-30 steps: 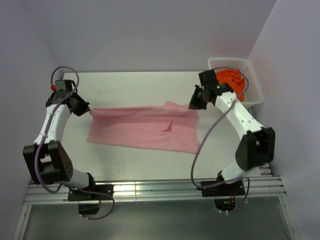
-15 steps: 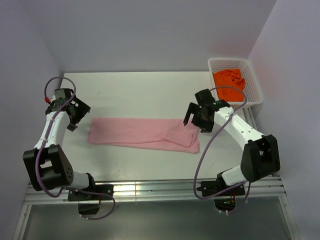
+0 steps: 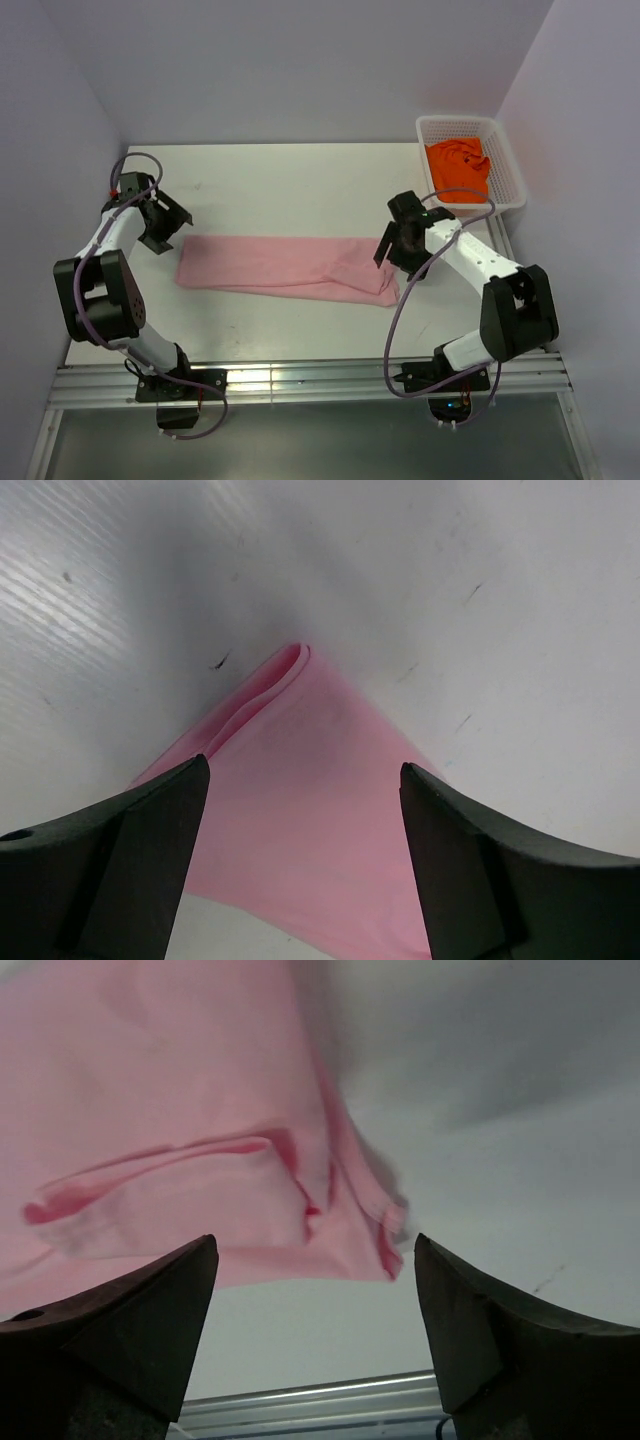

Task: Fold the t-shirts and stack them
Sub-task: Rotate the tshirt 90 degrees

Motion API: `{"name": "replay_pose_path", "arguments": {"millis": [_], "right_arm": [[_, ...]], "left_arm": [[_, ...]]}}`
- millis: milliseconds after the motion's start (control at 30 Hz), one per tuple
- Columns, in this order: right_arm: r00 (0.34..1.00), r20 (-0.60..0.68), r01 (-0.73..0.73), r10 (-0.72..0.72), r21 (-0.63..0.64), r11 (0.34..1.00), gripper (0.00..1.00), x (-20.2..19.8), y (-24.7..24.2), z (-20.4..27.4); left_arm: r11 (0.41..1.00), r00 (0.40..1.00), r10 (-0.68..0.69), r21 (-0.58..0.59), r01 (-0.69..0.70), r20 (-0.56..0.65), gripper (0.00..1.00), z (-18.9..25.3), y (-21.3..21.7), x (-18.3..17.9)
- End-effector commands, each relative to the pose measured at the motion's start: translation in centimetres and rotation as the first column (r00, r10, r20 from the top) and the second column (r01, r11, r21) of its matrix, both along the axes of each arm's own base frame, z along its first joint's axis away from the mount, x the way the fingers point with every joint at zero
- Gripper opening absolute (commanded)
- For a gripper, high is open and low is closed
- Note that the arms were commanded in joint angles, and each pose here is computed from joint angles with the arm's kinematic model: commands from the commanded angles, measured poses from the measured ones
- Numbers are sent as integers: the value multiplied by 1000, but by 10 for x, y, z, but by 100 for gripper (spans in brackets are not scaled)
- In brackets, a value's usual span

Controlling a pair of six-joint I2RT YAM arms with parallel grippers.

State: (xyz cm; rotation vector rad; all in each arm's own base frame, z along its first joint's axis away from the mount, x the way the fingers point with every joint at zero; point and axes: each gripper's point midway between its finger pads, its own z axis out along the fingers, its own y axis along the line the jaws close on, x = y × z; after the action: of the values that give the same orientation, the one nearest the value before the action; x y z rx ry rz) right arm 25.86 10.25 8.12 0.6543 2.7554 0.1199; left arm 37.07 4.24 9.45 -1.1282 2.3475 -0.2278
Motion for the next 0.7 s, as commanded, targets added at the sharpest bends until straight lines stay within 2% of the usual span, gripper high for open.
{"name": "replay_pose_path", "arguments": {"millis": [0, 200, 267, 400, 467, 500, 533, 600, 667], "right_arm": [[997, -56, 57, -59, -39, 998, 84, -8, -6, -20], [985, -163, 29, -49, -119, 992, 83, -2, -4, -47], [979, -201, 10, -38, -135, 991, 75, 0, 2, -58], [968, -251, -26, -15, -157, 987, 50, 4, 11, -72], [962, -273, -44, 0, -155, 987, 26, 6, 17, -79], [960, -279, -47, 0, -162, 986, 5, 8, 18, -81], [960, -280, -52, 4, -162, 985, 1, 14, 21, -82], [961, -275, -63, 17, -158, 985, 0, 26, 26, -80], [975, -222, -55, 20, -155, 986, 0, 67, 38, -67]], "left_arm": [[997, 996, -71, -32, 73, 63, 83, 10, -8, 19], [993, 993, -95, -65, 100, 74, 81, 18, -13, 31], [992, 992, -95, -69, 101, 86, 81, 25, -14, 34], [992, 989, -108, -60, 114, 103, 81, 37, -14, 36], [992, 988, -112, -46, 117, 103, 81, 40, -12, 35], [992, 988, -114, -42, 119, 102, 81, 40, -11, 34], [992, 988, -115, -43, 120, 100, 81, 39, -12, 32], [992, 989, -111, -46, 116, 100, 81, 38, -13, 31], [993, 990, -105, -53, 110, 90, 81, 33, -14, 25]]}}
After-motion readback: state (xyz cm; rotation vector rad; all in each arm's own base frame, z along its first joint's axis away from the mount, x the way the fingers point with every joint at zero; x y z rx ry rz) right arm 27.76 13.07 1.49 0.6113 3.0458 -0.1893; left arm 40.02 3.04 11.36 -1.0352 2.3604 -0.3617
